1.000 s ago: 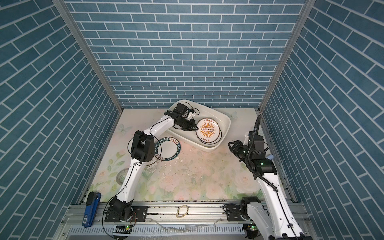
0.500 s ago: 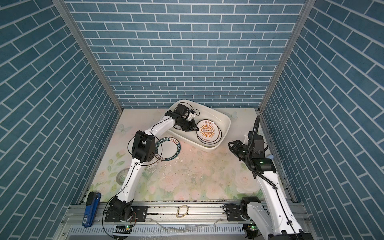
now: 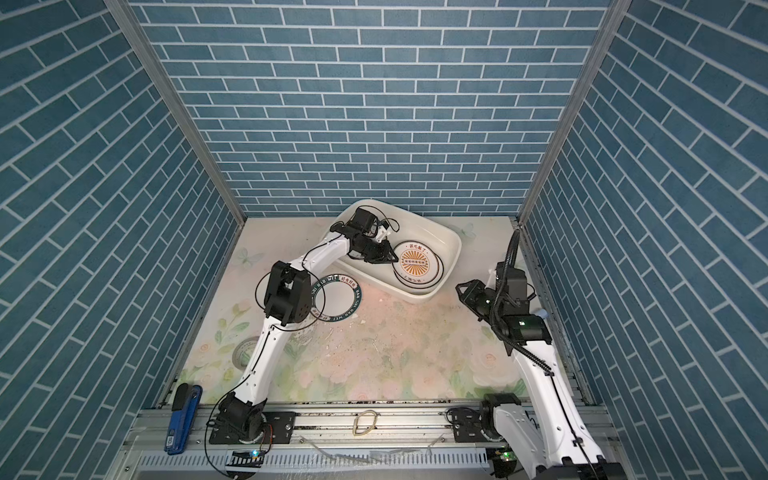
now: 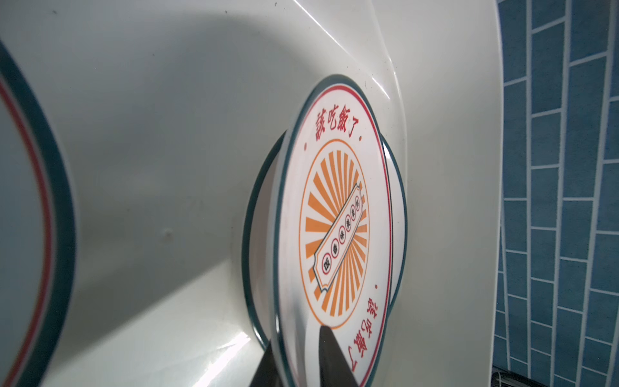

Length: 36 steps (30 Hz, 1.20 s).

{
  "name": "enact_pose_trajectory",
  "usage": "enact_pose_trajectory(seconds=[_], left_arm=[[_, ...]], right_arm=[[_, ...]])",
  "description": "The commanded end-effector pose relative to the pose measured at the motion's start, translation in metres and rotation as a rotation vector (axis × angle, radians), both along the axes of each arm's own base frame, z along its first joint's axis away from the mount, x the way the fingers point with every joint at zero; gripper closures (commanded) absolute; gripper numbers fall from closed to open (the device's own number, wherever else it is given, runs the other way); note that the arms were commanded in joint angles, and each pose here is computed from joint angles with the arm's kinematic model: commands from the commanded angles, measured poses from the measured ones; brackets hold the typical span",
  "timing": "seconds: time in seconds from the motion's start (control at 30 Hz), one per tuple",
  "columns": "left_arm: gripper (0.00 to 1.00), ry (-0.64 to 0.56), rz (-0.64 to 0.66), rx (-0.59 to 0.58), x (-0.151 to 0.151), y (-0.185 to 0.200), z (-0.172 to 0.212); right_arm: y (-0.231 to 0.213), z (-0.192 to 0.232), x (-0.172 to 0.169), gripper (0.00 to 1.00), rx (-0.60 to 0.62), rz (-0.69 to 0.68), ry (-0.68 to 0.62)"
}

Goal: Place the plates into the plastic bin on the countertop
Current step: 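Lower the sunburst plate onto the stacked sunburst plates in the bin with the left gripper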

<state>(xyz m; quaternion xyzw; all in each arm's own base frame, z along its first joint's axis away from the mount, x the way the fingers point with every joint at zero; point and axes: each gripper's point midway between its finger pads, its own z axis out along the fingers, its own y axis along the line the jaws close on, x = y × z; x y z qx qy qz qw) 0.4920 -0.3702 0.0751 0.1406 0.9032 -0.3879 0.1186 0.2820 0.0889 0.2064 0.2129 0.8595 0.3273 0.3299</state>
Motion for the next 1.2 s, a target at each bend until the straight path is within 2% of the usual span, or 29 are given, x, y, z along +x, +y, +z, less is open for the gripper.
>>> enact_pose_trajectory(seconds=[0.0, 0.33, 0.67, 1.17], left_arm=[[0.78, -0.014, -0.016, -0.014, 0.0012, -0.0038, 0.0019], [0.67, -0.010, -0.015, -0.009, -0.0001, -0.0026, 0.0012], [0.52, -0.009, -0.015, -0.003, -0.0010, -0.0015, -0.0008], [0.42, 0.015, -0.030, -0.024, -0.0070, -0.0063, -0.0014]], right_arm=[[0.0002, -0.0008, 0.0018, 0.63, 0.011, -0.001, -0.002], [0.0008, -0.0001, 0.0024, 0.63, 0.014, 0.003, -0.005], [0.0000, 0.0003, 0.0003, 0.63, 0.016, 0.000, -0.008], [-0.0006, 0.0014, 0.0004, 0.63, 0.017, -0.003, -0.011]])
